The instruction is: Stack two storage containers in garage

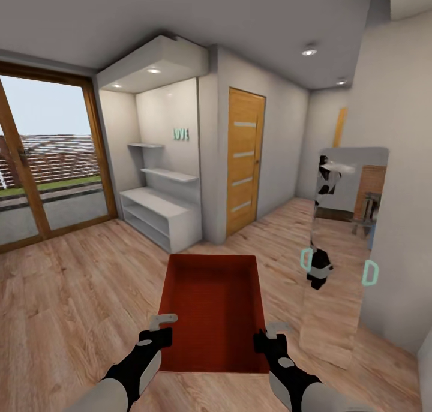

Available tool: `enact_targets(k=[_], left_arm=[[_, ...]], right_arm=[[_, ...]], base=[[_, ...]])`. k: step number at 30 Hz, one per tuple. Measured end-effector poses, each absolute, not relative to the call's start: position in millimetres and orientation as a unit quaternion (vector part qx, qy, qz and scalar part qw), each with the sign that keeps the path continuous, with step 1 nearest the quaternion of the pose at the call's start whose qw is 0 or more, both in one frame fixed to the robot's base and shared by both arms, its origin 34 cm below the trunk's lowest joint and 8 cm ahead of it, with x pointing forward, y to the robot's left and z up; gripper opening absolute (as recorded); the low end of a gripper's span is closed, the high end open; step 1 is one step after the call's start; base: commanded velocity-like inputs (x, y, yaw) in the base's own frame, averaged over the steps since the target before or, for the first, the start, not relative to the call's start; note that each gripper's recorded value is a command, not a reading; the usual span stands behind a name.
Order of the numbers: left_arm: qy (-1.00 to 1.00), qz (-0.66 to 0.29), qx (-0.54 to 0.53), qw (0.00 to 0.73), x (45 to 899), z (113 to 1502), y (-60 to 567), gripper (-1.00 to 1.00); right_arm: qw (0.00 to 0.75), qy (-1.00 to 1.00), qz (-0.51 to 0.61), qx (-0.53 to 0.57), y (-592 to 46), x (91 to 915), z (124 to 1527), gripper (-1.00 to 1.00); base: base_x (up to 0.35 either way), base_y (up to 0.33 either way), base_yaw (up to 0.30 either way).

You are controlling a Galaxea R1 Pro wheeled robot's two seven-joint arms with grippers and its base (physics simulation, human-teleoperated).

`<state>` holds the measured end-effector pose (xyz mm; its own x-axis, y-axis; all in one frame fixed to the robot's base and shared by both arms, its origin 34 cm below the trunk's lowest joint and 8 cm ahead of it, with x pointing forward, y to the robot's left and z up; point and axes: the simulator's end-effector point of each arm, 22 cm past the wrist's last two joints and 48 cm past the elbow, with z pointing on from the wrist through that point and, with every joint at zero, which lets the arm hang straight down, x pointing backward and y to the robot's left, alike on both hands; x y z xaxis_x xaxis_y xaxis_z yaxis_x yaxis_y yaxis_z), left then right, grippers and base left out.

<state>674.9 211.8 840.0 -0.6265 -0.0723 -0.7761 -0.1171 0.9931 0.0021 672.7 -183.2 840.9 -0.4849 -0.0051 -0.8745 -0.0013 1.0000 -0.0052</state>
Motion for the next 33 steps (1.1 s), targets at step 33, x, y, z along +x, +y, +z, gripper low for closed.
enact_targets(k=[33], left_arm=[[0.901,0.026,-0.053,0.429,675.0,840.2,211.9,-1.00]], right_arm=[[0.508,0.861,-0.002,-0.002,-183.1,673.1,841.3,-1.00]], base=[[0.322,0.000,0.000]])
